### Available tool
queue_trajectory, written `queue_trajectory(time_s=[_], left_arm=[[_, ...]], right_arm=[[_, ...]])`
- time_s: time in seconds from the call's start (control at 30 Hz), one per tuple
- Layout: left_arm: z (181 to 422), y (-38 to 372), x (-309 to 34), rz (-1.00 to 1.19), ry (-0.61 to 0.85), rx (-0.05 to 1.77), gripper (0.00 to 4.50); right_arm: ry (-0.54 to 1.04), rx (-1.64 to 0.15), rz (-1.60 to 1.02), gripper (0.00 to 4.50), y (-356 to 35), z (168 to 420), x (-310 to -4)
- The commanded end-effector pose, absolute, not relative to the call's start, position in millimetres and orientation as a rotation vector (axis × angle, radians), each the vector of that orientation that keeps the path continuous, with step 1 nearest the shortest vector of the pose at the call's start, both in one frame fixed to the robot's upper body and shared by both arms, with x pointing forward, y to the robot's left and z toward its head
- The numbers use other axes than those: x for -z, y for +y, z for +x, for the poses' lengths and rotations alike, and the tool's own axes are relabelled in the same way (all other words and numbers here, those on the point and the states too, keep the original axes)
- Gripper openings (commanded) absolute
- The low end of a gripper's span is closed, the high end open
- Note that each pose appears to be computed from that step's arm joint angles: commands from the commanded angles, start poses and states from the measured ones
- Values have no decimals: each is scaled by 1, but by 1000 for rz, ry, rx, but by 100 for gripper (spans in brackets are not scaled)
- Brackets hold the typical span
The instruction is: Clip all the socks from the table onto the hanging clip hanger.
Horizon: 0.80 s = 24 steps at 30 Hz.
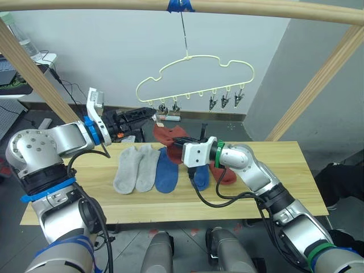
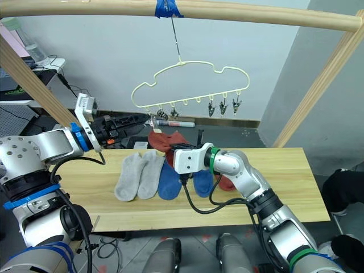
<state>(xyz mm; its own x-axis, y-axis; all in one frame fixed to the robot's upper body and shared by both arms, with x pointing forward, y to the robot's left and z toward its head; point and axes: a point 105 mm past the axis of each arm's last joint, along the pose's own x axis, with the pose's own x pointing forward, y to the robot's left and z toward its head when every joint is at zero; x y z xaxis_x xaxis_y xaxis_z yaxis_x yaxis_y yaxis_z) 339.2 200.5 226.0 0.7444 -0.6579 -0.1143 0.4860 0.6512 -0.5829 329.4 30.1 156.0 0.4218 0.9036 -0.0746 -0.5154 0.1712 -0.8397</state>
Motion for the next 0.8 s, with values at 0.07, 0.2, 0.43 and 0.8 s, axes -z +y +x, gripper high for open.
queue_trajectory(time_s=[0.07,0.2,0.43,0.8], left_arm=[[325,186,-239,-312,214,673,450],[322,175,-237,-208,144,651,450],[320,162,-214,0,30,597,450],[345,176,-214,44,-236,392,390]], right_arm=[[-512,-1063,-853,201,32,329,-171],[-464,-1086,-782,335,29,324,-170],[-314,-1066,-427,445,10,318,-183],[-271,-996,-248,450,-18,314,-218]])
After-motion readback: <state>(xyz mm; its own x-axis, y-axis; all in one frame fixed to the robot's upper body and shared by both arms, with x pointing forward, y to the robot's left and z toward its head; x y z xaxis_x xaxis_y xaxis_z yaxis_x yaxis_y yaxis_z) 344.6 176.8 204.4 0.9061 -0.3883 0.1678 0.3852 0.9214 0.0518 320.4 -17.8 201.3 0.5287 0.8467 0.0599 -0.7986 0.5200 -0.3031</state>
